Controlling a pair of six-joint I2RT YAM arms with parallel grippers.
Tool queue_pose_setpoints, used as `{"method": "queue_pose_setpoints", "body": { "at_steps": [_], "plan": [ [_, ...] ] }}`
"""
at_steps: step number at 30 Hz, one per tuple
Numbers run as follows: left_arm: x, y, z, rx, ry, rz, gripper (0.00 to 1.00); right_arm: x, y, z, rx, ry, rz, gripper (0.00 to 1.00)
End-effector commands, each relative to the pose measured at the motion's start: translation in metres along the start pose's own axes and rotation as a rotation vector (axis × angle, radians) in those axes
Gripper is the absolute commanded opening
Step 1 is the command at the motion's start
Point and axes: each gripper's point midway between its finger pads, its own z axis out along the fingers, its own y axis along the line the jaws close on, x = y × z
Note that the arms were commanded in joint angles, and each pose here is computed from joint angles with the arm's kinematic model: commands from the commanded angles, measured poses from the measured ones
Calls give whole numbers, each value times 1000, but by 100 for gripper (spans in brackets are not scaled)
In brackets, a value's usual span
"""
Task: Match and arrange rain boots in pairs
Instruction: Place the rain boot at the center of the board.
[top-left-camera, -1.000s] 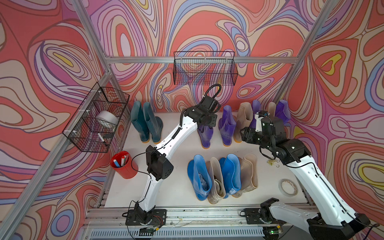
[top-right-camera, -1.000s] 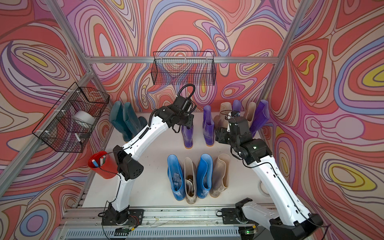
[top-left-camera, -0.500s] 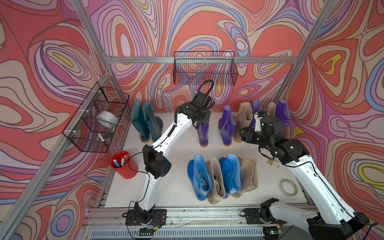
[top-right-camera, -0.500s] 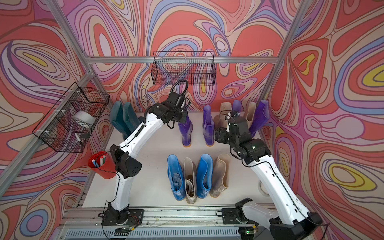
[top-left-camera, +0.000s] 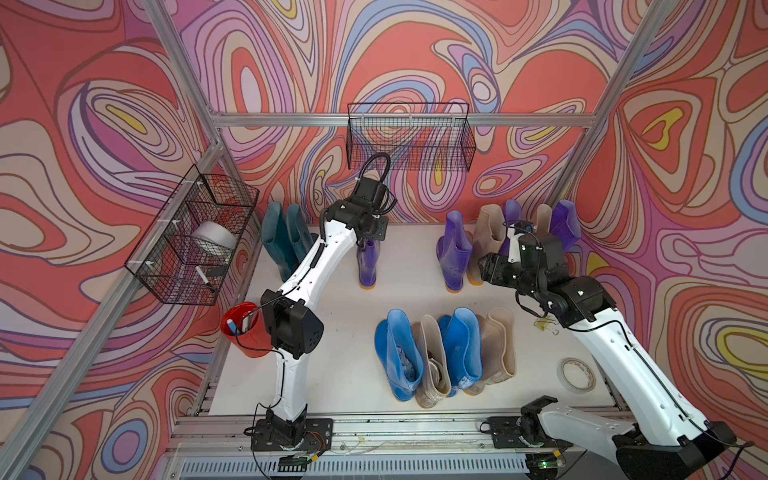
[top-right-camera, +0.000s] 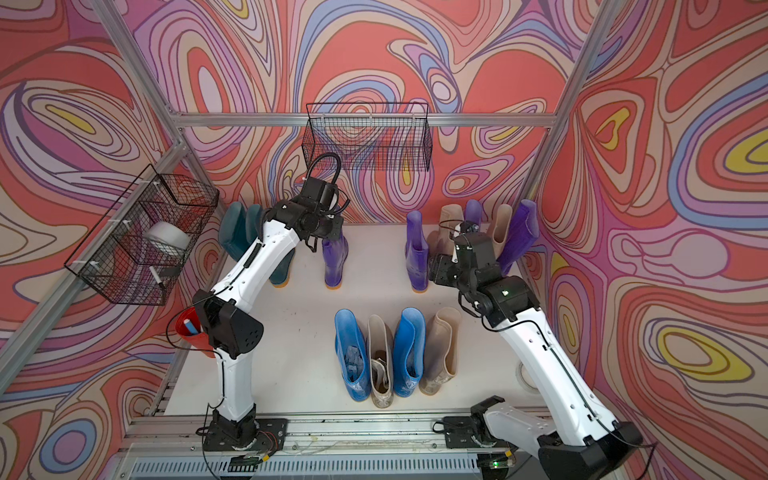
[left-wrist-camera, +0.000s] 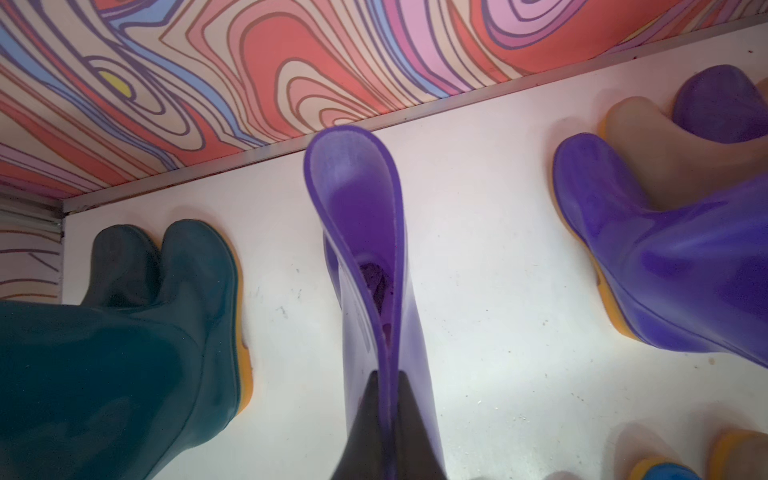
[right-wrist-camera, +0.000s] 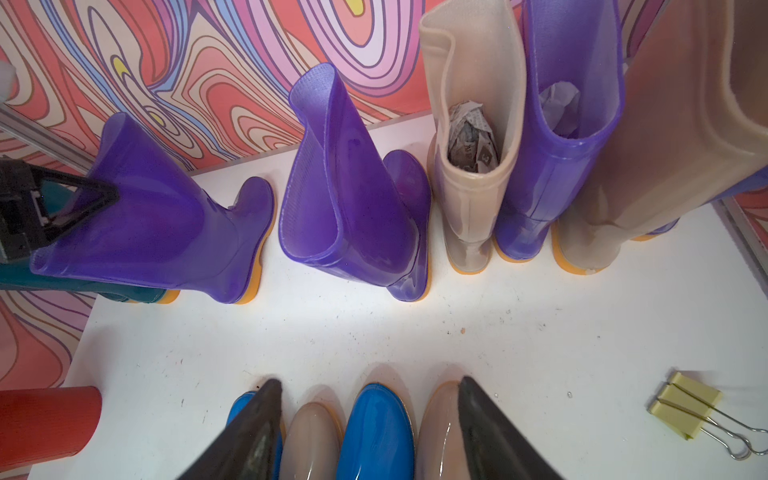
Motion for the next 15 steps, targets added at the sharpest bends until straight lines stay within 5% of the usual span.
{"method": "queue_pose_setpoints", "body": {
  "at_steps": [1, 15],
  "plan": [
    [-32, 25, -27, -34, -139, -24, 0, -9, 4, -3, -13, -15, 13, 68],
    [-20, 87, -22, -92, -119, -65, 0, -12, 6, -4, -13, -12, 15, 68]
  ]
}}
